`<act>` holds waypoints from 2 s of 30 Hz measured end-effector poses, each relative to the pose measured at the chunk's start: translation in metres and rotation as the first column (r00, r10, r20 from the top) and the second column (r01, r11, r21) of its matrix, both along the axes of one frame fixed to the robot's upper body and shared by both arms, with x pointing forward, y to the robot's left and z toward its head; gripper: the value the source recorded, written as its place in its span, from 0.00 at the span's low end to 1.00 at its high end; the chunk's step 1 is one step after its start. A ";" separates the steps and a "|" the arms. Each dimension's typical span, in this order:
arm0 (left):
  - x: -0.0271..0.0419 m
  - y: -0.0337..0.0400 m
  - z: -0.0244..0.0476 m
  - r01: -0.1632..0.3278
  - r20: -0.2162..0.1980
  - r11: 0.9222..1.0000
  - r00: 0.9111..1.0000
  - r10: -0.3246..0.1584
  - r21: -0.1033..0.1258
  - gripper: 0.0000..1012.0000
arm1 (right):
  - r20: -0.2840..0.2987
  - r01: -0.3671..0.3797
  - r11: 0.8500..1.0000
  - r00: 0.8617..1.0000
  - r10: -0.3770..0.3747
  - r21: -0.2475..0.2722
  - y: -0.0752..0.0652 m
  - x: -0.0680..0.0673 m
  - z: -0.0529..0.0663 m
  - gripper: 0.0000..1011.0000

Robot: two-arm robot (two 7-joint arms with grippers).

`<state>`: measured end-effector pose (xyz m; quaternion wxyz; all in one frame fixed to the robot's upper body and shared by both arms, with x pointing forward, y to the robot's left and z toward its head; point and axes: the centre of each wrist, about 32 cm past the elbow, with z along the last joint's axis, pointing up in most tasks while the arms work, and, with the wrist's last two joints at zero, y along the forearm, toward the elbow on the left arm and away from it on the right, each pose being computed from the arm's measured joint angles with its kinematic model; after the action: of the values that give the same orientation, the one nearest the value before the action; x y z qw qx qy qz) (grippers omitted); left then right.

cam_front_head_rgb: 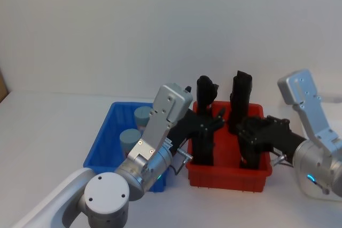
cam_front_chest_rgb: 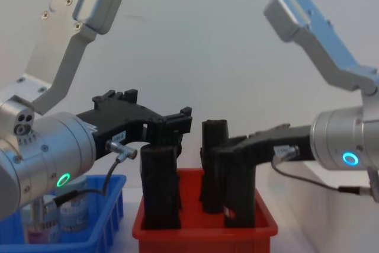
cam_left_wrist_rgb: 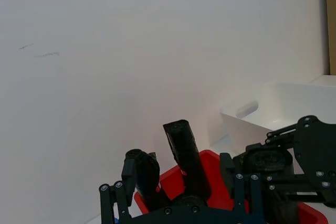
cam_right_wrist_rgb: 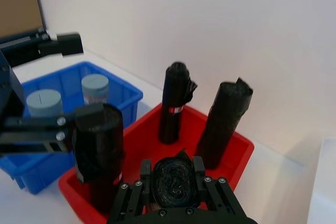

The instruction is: Pick the cotton swabs from the blue box and place them into the white box.

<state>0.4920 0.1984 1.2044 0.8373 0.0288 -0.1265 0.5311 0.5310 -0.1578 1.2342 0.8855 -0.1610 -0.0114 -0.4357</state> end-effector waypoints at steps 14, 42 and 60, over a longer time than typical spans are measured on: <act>0.0000 0.0000 0.0000 0.000 0.000 1.000 1.000 0.000 0.000 0.99 | 0.148 0.011 0.994 0.989 -0.027 0.110 -0.007 0.000 0.033 0.45; 0.0000 0.0000 0.0000 0.000 0.000 1.000 1.000 0.000 0.000 0.99 | 0.452 0.197 0.946 0.841 -0.298 0.257 -0.071 -0.006 0.103 0.45; 0.0000 0.0000 0.0000 0.000 0.000 1.000 1.000 0.000 0.000 0.99 | 0.382 0.330 0.925 0.843 -0.379 0.190 -0.101 -0.025 0.066 0.45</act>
<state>0.4920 0.1984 1.2044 0.8373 0.0289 -0.1265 0.5311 0.5060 -0.2589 1.3001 0.7749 -0.0128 -0.1419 -0.6158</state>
